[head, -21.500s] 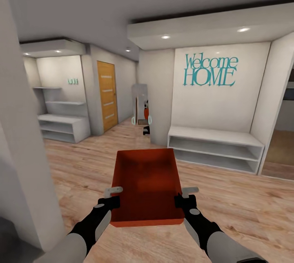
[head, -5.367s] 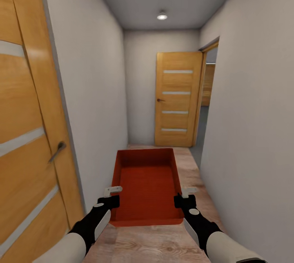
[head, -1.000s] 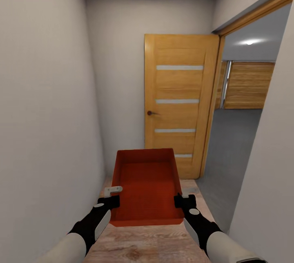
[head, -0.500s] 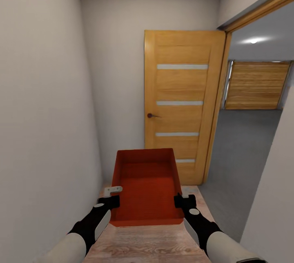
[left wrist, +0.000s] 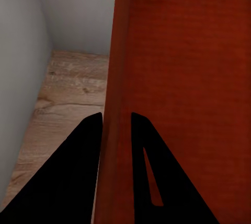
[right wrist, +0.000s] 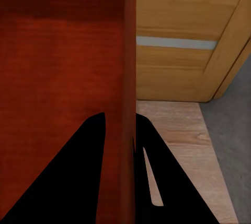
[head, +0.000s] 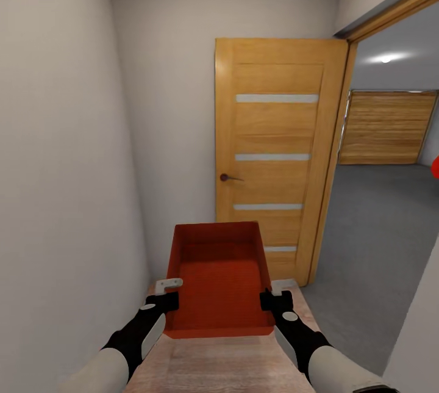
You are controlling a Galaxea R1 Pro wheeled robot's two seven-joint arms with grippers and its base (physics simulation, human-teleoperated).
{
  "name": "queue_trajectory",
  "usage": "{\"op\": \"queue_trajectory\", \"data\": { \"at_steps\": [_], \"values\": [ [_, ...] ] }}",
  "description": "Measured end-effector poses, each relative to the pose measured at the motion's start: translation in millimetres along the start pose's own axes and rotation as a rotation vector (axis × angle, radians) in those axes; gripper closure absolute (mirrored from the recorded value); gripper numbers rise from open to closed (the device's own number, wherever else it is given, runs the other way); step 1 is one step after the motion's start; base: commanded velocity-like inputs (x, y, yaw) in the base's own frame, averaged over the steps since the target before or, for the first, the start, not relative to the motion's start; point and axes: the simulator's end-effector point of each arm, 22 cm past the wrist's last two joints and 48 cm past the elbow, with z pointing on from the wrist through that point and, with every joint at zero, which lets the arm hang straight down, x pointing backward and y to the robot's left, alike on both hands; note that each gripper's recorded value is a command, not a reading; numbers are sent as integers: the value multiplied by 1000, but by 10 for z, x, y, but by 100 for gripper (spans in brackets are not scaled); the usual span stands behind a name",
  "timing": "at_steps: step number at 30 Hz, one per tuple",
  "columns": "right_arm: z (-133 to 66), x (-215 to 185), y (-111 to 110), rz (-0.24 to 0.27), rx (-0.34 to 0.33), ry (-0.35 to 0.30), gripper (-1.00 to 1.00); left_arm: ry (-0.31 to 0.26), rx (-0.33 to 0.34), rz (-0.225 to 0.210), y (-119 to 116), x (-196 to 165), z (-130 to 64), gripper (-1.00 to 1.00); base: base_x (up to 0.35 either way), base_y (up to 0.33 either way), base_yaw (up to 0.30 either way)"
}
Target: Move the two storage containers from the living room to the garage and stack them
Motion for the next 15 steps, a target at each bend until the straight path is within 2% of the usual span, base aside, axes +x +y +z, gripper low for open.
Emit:
{"op": "queue_trajectory", "data": {
  "at_steps": [7,15],
  "values": [
    [1,-1,0,0,0,0,100,0,0,0,0,-2,0,100,303,0,0],
    [4,17,0,3,-1,4,100,4,-1,3,-1,6,5,100,36,0,-11]
  ]
}}
